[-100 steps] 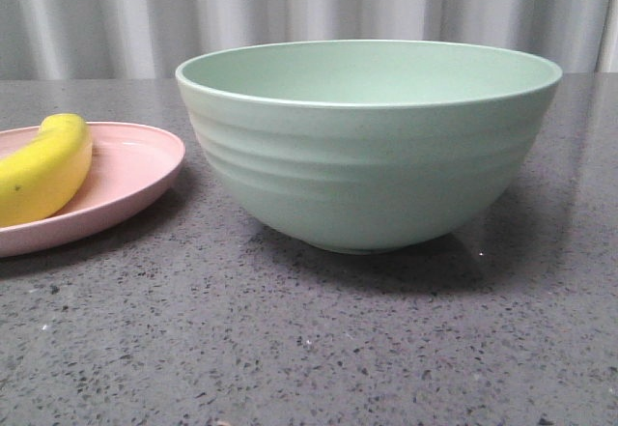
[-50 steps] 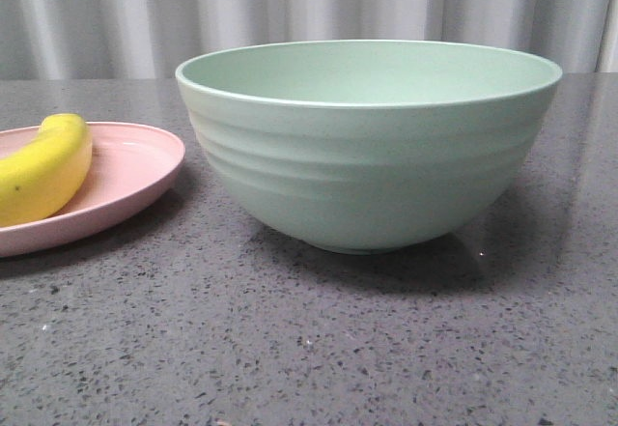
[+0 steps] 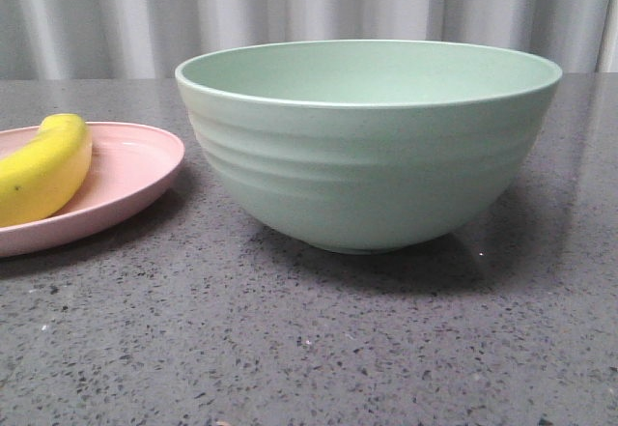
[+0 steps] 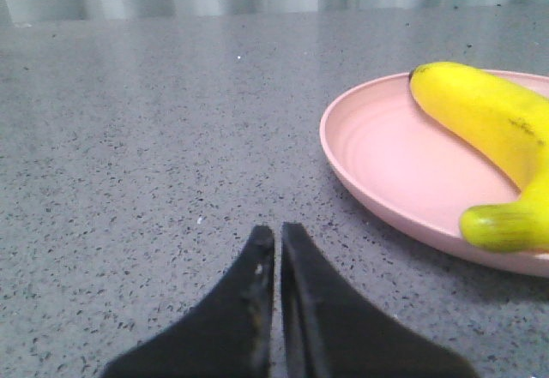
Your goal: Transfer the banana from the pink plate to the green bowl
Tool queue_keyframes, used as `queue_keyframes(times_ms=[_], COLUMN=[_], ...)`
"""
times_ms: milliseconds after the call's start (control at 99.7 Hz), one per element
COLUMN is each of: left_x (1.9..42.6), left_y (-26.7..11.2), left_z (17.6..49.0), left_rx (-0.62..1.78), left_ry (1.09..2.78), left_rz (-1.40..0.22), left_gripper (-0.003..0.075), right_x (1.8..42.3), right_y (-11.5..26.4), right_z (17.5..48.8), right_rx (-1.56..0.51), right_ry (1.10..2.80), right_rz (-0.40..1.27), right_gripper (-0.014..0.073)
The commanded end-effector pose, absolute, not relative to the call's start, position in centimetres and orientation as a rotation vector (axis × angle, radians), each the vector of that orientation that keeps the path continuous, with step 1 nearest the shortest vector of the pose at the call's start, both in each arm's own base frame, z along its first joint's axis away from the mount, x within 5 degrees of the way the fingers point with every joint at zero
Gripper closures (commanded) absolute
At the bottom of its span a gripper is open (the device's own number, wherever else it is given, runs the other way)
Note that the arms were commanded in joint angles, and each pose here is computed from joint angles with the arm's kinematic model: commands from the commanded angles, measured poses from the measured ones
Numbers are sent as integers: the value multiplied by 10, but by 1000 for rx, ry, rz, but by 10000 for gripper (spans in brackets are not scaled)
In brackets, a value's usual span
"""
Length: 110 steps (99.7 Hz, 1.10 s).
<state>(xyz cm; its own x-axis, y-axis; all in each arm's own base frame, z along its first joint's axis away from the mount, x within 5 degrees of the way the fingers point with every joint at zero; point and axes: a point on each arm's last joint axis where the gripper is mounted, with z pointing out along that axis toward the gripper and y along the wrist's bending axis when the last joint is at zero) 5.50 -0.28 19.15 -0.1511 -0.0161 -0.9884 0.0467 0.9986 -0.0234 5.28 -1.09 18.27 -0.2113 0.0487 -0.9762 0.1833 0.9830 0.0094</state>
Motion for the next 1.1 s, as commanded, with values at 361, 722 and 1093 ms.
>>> queue_keyframes(times_ms=[361, 722, 1093], left_x=[54, 54, 54], left_y=[-3, -3, -3], left_z=[199, 201, 201], left_rx=[6, 4, 3], left_ry=[1602, 1579, 1581], left_rz=[-73, -75, -76], left_gripper=[741, 741, 741], right_x=[54, 54, 54], right_y=[-9, -9, -9], right_z=[198, 200, 200], right_rx=[131, 127, 127], right_ry=[1554, 1532, 1527], right_rz=[-127, -126, -124], right_gripper=[659, 659, 659])
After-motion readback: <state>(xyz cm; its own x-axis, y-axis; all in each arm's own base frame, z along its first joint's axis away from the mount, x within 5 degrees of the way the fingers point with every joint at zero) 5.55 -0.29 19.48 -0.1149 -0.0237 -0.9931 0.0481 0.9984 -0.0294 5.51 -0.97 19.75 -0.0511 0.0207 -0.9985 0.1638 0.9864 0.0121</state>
